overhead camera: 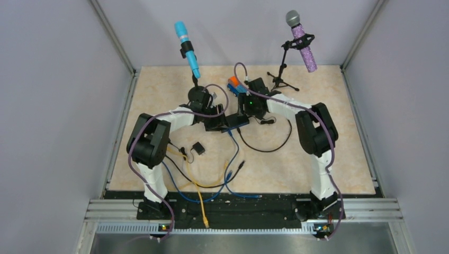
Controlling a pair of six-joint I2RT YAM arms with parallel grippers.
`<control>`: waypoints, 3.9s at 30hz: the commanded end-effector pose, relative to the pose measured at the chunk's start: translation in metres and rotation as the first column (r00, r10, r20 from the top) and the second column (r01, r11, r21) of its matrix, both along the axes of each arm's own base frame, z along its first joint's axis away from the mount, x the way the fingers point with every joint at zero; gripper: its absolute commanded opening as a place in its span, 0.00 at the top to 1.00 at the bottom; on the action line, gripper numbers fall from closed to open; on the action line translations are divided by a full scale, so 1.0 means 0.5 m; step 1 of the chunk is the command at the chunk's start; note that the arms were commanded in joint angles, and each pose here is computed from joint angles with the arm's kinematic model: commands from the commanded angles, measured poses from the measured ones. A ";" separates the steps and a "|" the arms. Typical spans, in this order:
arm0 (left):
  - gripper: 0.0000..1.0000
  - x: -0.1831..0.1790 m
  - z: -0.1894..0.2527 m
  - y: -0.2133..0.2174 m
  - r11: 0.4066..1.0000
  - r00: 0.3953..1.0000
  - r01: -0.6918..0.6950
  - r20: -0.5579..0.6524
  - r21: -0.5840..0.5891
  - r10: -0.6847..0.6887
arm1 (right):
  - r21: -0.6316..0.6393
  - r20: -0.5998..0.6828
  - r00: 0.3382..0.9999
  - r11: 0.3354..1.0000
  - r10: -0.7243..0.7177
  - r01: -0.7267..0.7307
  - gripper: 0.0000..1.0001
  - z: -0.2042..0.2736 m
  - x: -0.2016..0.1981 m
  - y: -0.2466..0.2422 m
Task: Pull the plug from the switch port
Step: Move the switch port to the center of the board, then adjust the switch port at the center of the board.
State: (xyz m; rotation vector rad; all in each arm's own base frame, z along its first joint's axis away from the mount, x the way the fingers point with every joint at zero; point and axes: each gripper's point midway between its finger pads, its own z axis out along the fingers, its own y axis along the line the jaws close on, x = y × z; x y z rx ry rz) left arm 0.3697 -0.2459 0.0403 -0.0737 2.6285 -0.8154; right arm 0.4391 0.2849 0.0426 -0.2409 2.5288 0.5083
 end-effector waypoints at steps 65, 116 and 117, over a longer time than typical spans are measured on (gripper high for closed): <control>0.14 -0.193 0.176 0.118 0.989 0.953 -0.051 0.302 0.138 0.007 | -0.407 0.105 0.994 0.910 -0.042 0.081 0.43 0.015 0.013 -0.260; 0.18 -0.341 0.164 0.022 0.911 0.903 0.412 0.141 -0.016 -0.406 | -0.006 0.083 0.898 0.901 -0.431 0.433 0.20 0.096 -0.304 -0.323; 0.19 -0.346 0.167 0.022 0.908 0.901 0.418 0.141 -0.020 -0.411 | -0.051 0.115 0.885 0.887 -0.451 0.459 0.21 0.106 -0.287 -0.340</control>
